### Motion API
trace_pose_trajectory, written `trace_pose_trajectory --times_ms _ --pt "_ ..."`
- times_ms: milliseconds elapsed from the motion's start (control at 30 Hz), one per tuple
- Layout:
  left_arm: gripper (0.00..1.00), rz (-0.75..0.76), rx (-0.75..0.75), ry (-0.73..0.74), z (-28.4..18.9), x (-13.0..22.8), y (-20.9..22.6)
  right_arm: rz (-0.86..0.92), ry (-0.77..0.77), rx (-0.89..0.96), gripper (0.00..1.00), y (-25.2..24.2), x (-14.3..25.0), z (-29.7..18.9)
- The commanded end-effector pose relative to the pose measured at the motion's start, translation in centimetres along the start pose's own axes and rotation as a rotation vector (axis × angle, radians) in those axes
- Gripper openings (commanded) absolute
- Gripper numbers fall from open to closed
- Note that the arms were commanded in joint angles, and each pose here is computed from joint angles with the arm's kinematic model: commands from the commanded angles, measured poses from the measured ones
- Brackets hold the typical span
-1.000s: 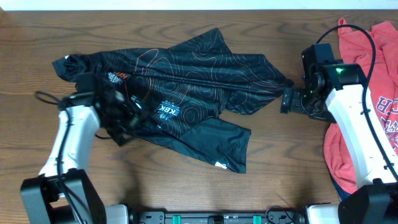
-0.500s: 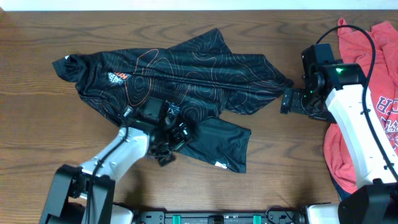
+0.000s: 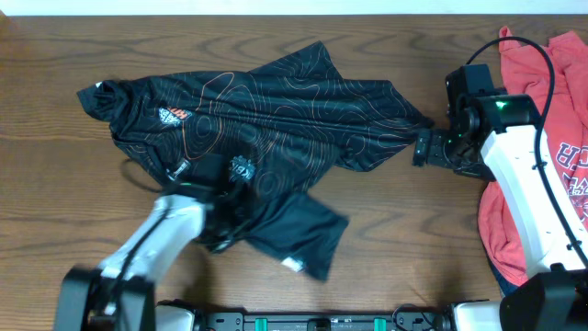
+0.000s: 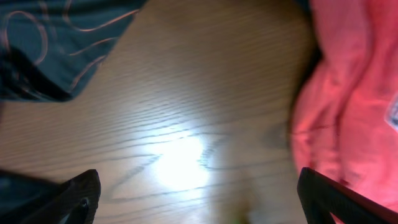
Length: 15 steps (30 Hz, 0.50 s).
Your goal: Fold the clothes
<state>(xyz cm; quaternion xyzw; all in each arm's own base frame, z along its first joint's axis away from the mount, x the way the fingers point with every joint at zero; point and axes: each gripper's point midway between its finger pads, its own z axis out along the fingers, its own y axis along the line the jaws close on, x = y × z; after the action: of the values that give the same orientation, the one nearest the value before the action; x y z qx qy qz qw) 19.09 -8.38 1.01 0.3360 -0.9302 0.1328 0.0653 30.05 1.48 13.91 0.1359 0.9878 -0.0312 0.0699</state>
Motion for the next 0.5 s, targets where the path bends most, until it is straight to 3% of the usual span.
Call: trace_pose_trajectory --times_ms 0,133,233,300,467 --pt "0.06 0.052 0.030 -0.100 -3.3 -2.7 2.0 -0.004 0.089 -0.103 0.99 1.8 1.3 2.1" --pt "0.06 -0.104 0.098 -0.210 -6.5 -5.2 5.0 0.000 0.153 -0.222 0.96 3.9 3.0 5.0" --pt "0.06 -0.152 0.140 -0.245 -7.6 -5.8 5.7 0.002 0.153 -0.284 0.86 4.9 3.7 7.0" --pt "0.06 -0.151 0.137 -0.240 -7.6 -5.7 5.9 0.014 0.113 -0.287 0.79 4.9 3.3 8.4" --pt "0.06 -0.141 0.099 -0.217 -7.3 -5.1 6.6 0.031 -0.025 -0.323 0.75 5.5 1.6 11.0"
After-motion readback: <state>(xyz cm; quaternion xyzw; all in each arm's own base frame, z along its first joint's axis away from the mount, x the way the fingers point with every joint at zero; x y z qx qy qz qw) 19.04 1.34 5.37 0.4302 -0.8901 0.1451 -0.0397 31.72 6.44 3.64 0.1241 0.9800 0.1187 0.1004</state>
